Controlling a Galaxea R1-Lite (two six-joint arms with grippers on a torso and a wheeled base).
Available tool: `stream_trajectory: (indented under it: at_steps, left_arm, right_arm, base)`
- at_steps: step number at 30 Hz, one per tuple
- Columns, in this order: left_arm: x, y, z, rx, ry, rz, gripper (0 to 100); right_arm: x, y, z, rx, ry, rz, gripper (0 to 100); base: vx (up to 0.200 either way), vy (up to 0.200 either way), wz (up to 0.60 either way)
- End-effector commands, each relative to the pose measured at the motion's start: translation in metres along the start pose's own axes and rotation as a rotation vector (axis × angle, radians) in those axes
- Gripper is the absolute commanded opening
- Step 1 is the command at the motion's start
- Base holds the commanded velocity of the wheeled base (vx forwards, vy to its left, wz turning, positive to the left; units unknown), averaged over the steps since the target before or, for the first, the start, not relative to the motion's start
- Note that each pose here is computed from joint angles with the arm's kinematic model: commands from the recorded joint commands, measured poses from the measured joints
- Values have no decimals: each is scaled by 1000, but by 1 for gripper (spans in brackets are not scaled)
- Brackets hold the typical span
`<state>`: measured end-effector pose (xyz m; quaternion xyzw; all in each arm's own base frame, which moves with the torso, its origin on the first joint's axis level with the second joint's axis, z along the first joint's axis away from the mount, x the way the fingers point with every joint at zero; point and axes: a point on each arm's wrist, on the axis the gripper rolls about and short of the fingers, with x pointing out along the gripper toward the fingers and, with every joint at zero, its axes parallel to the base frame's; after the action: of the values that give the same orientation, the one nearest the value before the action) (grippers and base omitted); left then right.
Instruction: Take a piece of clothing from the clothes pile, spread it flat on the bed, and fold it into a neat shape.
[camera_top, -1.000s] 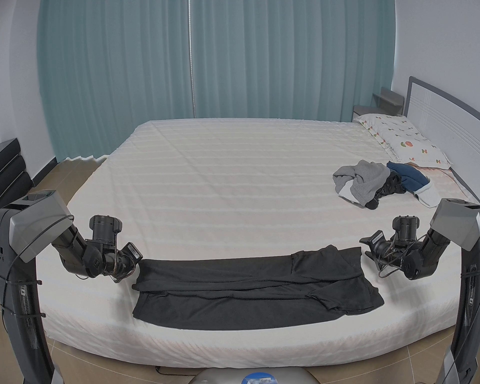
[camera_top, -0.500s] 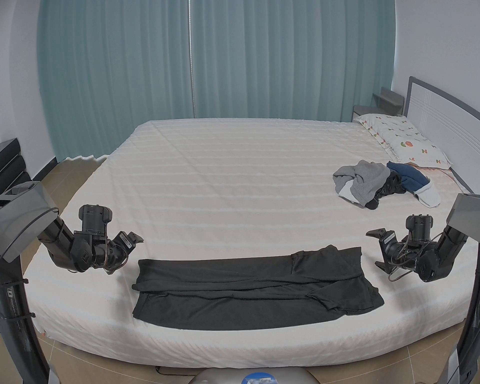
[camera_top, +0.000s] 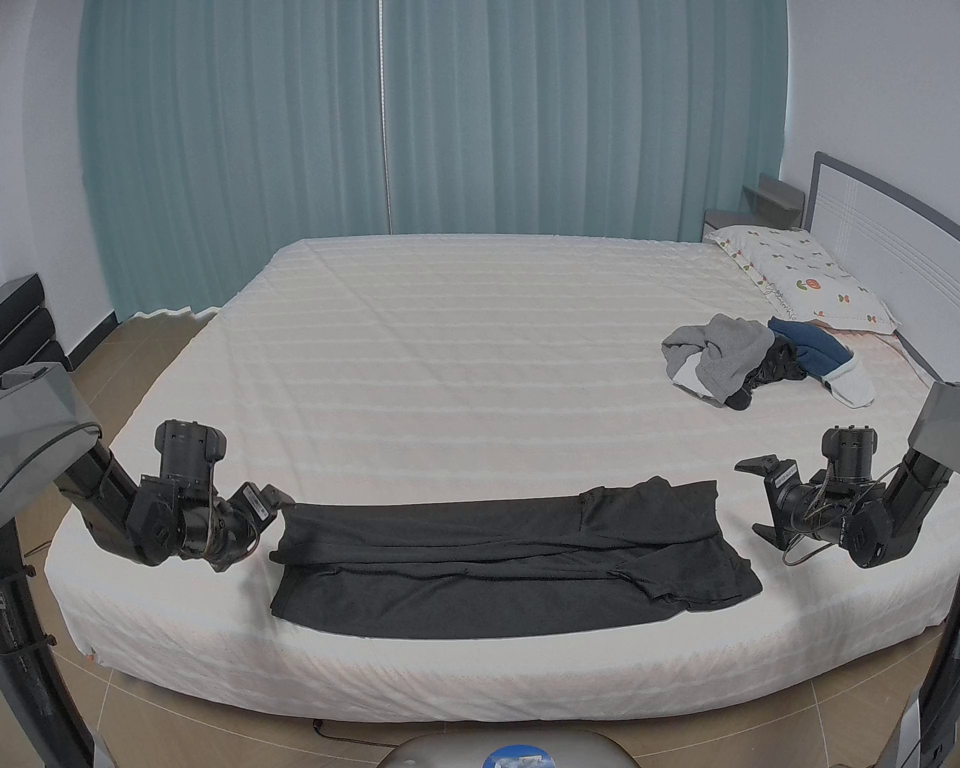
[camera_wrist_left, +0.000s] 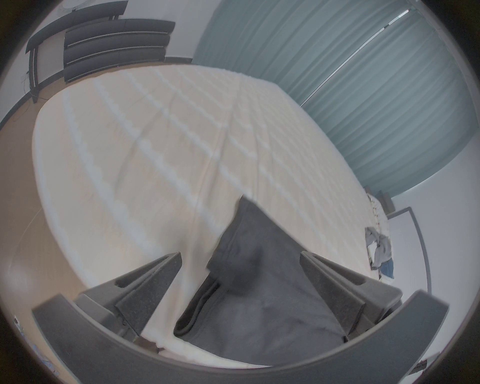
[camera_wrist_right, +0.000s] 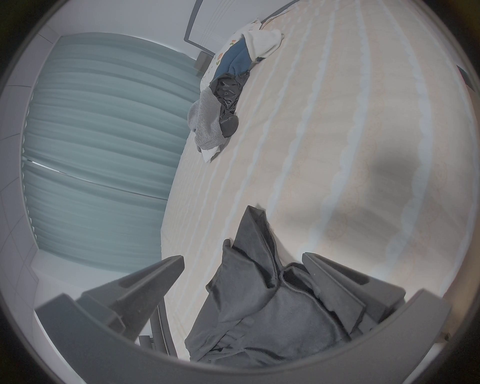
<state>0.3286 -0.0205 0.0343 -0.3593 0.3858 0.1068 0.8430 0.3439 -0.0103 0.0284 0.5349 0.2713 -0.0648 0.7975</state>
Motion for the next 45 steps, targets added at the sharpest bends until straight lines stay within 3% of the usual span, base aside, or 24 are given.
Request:
stream_trajectory:
  at_steps: [1, 9, 20, 21, 25, 32, 45]
  left_arm:
    - [-3, 15, -31, 21, 86, 47, 100]
    - [-4, 25, -53, 48, 99, 39, 100]
    - [12, 23, -66, 79, 124, 44, 100]
    - [12, 23, -66, 78, 121, 43, 0]
    - [9, 26, -66, 65, 101, 65, 0]
    - [3, 34, -72, 77, 99, 118, 0]
    - [-8, 41, -70, 117, 94, 132, 0]
  right_arm:
    - [-5, 1, -6, -11, 15, -1, 100]
    - [-29, 14, -23, -66, 45, 23, 100]
    - [-34, 3, -31, -144, 80, -20, 100]
    - [-36, 2, -32, -160, 83, -25, 100]
    - [-40, -6, -36, -227, 112, -68, 100]
    - [-41, -7, -40, -236, 139, -95, 100]
    - [-40, -11, -42, -250, 155, -115, 100]
  base:
    - [0, 0, 0]
    - [0, 0, 0]
    - [0, 0, 0]
    - [0, 0, 0]
    - [0, 0, 0]
    - [0, 0, 0]
    - [0, 0, 0]
